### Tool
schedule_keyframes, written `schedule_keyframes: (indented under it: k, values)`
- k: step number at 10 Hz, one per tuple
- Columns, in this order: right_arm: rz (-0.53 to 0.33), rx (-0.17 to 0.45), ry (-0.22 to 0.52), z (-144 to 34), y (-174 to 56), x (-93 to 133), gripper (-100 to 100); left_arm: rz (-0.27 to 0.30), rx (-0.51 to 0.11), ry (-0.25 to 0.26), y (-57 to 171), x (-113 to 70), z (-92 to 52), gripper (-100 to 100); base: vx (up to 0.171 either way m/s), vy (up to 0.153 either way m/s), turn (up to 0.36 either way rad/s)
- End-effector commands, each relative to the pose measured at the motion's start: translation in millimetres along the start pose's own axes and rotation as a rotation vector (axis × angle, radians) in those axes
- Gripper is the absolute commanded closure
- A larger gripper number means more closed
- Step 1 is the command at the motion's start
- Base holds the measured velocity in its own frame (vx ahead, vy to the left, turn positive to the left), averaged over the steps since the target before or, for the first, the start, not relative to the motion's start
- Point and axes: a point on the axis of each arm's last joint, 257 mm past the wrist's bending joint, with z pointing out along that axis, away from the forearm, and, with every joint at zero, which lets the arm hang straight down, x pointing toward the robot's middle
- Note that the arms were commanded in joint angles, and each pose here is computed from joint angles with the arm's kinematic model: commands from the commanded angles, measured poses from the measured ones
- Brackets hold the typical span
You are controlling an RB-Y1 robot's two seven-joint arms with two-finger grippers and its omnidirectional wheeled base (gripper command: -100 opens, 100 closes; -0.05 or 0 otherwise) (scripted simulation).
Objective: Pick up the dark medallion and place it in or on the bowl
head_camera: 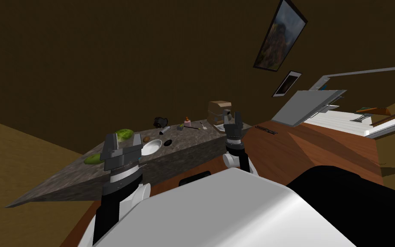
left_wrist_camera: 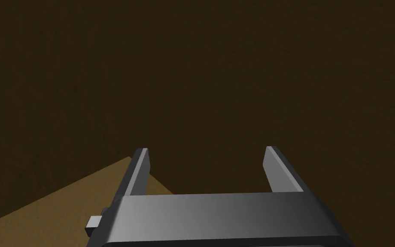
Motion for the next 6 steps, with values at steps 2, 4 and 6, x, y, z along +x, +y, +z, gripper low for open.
schedule_keyframes:
  k: [2,4,6]
  values:
    - [0.000,0.000,0.000,0.0,0.0,0.0,0,0.040,-0.014,0.043,1.6,2.9,0.7,-100,-0.028,-0.024,-0.010]
    - [0.000,0.000,0.000,0.0,0.0,0.0,0,0.113,-0.051,0.071,9.0,-0.9,1.5,-100,-0.057,-0.070,-0.029]
    - [0.000,0.000,0.000,0.0,0.0,0.0,0,0.156,-0.082,0.073,16.2,-6.6,1.9,-100,-0.081,-0.076,-0.025]
